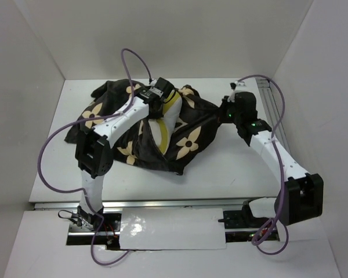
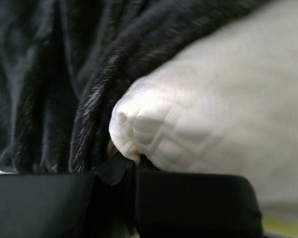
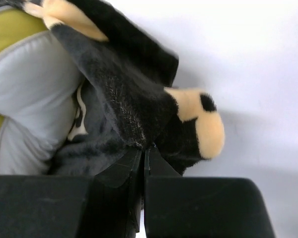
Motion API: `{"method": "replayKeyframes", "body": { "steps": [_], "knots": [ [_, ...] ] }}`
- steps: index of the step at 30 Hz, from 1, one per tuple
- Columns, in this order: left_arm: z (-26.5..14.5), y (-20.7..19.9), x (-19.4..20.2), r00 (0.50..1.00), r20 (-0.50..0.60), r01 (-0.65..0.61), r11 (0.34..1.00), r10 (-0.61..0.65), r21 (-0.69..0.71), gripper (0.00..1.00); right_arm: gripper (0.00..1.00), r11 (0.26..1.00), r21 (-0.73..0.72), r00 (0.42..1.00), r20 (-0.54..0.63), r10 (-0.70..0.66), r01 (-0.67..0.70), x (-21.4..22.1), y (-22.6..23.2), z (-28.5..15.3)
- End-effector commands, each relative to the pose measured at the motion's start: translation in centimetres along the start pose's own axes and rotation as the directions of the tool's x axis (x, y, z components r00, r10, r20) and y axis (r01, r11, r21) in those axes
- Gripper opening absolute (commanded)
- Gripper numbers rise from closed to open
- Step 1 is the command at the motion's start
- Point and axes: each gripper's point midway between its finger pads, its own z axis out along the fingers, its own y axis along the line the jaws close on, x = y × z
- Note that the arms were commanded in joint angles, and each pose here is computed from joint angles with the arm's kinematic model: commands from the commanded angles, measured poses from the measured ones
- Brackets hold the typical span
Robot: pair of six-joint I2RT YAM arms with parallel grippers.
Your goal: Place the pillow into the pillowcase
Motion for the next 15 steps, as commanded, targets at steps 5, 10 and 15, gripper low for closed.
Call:
{"method": "replayKeyframes", "body": {
  "steps": [5,10,15],
  "knots": [
    [4.4,0.0,1.6,0.980,-0.065,-0.198,0.960,0.189,-0.195,0.00,0.00,0.984,-0.162,0.979,0.199,-0.045,0.078,-6.0,0.2,-4.7],
    [3.0,-9.2,1.7,0.951,0.016,-0.308,0.946,0.308,0.101,0.00,0.00,0.892,-0.402,0.951,0.296,-0.087,0.207,-8.6,5.4,-7.2],
    [2.5,-13.8,5.2,0.926,0.019,-0.366,0.882,0.378,0.298,0.00,0.00,0.857,-0.453,0.924,0.376,-0.066,0.246,-11.0,6.8,-9.0]
  ]
}}
